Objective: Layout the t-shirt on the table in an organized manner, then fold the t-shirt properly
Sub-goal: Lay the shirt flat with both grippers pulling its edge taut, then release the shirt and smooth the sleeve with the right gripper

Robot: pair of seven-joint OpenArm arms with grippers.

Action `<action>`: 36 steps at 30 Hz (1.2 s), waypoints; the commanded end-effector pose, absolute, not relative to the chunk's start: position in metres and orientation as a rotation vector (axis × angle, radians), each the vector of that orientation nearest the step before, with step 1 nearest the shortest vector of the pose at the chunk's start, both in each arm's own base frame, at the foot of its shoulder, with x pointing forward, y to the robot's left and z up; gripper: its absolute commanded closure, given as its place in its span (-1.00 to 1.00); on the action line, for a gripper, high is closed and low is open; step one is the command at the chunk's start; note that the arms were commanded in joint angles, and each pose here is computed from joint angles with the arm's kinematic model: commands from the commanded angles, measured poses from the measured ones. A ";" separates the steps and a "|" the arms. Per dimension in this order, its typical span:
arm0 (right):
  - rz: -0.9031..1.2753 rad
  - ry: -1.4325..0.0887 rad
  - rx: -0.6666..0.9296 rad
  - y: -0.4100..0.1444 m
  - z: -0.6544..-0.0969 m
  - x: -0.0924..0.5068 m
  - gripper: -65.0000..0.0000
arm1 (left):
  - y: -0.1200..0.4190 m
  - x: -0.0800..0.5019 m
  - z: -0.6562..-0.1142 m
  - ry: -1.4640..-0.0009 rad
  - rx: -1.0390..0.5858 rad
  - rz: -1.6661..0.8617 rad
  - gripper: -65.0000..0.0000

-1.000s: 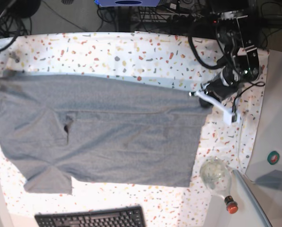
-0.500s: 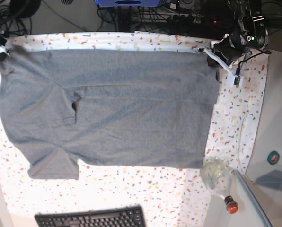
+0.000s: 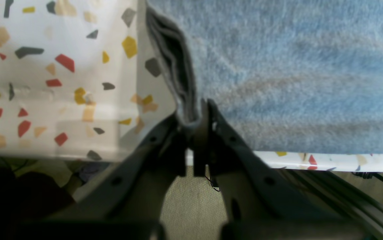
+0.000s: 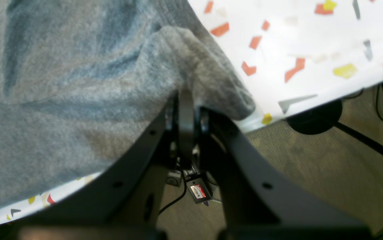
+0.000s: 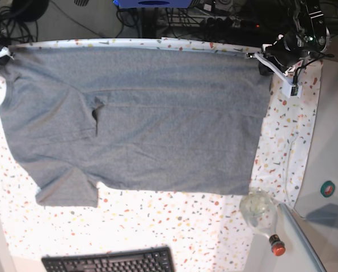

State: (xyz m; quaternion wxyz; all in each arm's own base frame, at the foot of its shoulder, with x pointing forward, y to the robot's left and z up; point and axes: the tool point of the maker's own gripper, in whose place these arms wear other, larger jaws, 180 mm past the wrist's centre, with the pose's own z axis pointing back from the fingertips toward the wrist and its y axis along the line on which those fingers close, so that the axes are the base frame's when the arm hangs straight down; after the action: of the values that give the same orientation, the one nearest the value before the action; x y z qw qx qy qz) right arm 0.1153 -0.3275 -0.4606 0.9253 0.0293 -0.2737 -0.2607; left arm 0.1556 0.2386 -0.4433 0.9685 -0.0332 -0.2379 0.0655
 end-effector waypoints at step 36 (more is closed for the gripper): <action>-0.337 -0.668 -0.021 -0.394 -0.432 0.318 -0.11 | 0.354 0.157 -0.390 -0.648 0.158 0.389 -0.45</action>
State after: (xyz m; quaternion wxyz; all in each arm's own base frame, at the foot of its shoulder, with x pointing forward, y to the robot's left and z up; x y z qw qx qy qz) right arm 0.3037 -0.3787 -0.4555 0.9421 0.0016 -0.2917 -0.1652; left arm 0.1499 0.3475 -0.4009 0.9319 0.0671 -0.2969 0.1970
